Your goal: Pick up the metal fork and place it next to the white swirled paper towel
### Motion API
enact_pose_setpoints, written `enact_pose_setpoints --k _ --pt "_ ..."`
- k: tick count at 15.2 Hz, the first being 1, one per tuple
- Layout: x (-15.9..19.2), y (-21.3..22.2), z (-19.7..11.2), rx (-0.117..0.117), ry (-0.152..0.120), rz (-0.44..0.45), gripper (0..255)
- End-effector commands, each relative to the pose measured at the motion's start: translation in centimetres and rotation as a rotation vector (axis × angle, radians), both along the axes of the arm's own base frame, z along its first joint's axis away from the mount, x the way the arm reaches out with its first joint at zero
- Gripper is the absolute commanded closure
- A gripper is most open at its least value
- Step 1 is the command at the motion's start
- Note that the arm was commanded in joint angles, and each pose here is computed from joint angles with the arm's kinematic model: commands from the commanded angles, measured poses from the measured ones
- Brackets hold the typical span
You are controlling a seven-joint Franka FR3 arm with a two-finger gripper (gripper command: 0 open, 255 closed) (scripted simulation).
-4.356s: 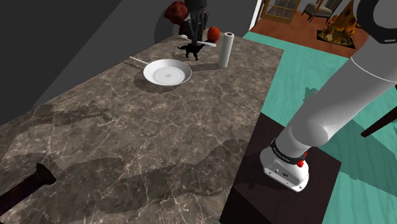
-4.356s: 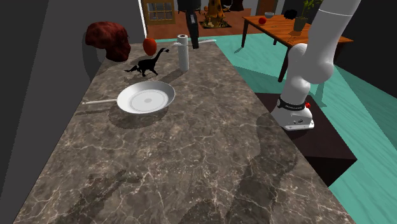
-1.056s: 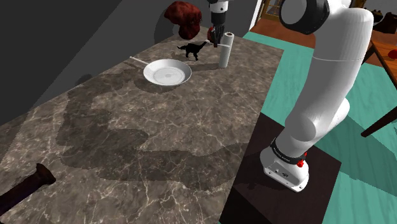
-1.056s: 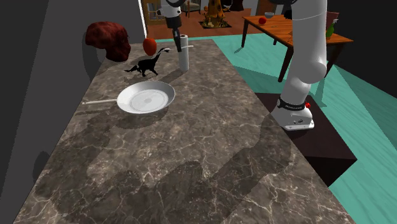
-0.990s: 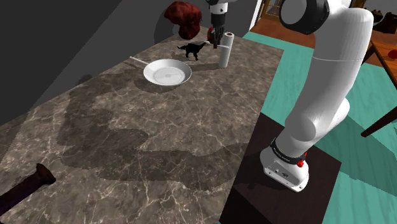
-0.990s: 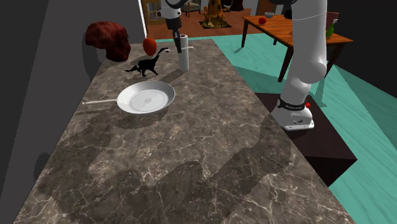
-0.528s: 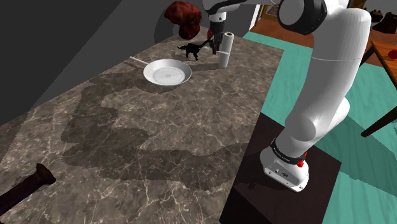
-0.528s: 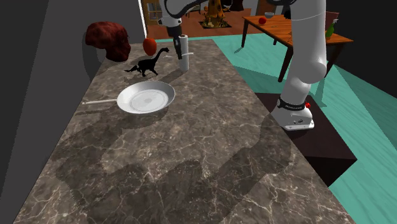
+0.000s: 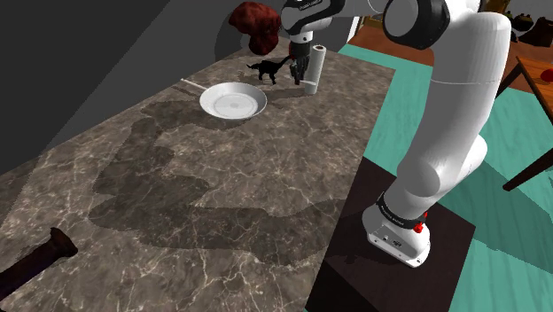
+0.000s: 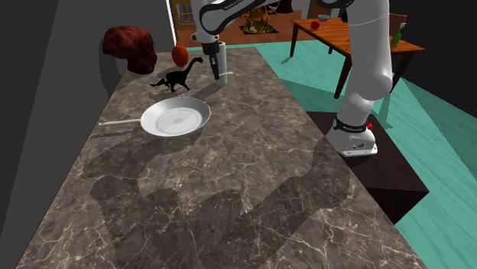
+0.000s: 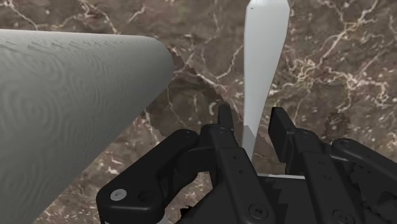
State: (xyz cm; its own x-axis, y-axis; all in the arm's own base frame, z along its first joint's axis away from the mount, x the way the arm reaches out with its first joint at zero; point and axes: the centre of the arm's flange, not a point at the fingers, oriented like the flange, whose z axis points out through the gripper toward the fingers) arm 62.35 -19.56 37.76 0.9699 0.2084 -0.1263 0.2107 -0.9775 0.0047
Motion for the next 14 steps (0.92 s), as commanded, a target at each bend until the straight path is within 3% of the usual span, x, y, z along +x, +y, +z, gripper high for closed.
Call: enact_pose_setpoints --k 1,9,14 --pt "0.0 0.0 -0.9 0.000 -0.001 0.000 255" --pt "0.0 0.0 -5.5 0.000 -0.001 0.000 255" --pt "0.0 0.0 -5.5 0.000 -0.001 0.000 255"
